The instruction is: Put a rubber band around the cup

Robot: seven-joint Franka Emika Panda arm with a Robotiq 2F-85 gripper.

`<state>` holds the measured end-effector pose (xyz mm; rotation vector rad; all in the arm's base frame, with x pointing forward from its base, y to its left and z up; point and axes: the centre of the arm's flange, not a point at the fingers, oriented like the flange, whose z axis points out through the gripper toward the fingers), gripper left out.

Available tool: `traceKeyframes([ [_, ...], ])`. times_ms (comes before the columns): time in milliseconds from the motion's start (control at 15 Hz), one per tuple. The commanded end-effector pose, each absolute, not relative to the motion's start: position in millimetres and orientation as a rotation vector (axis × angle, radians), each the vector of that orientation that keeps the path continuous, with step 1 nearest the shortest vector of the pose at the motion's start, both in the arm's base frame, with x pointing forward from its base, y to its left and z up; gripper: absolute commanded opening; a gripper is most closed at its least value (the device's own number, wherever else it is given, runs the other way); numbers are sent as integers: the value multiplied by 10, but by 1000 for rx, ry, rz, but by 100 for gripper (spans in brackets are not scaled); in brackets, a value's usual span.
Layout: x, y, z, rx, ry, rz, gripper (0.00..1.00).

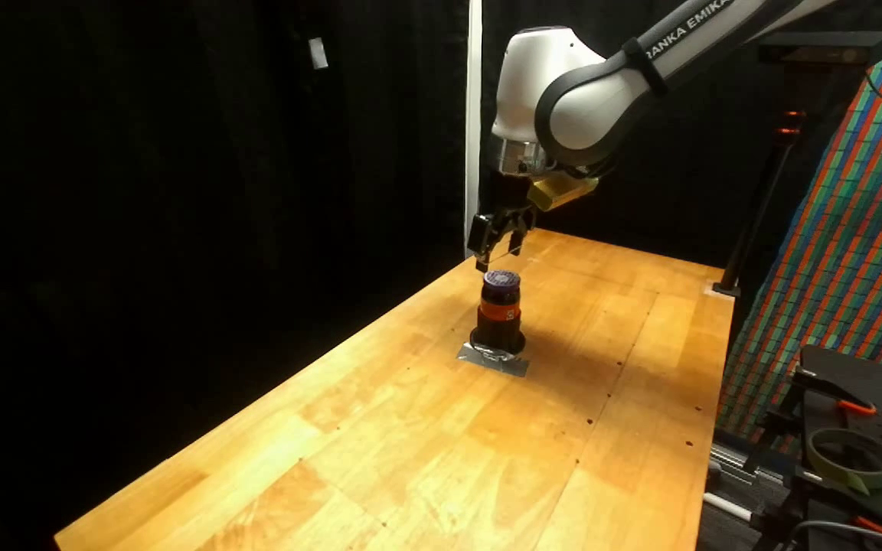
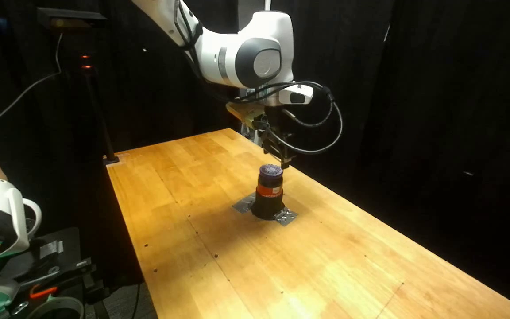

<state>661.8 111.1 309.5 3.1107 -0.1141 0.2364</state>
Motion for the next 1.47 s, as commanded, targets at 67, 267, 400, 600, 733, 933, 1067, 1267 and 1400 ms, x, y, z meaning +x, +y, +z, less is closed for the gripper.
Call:
traceKeyframes([
  [67, 6920, 1181, 2888, 3107, -165, 247, 100],
  [267, 6984, 1169, 2737, 3097, -185, 230, 100],
  [400, 7016, 1152, 2650, 3094, -196, 213, 100],
  [600, 7012, 1103, 2537, 3108, -203, 130, 100],
  [733, 6983, 1084, 2480, 3136, -195, 12, 100],
  [933, 6867, 1080, 2520, 3178, -153, -183, 100],
  [1067, 6798, 1052, 2603, 3188, -137, -231, 100],
  [1267, 6673, 979, 2656, 3202, -128, -260, 100],
  [1400, 6596, 950, 2624, 3211, -121, -280, 100],
])
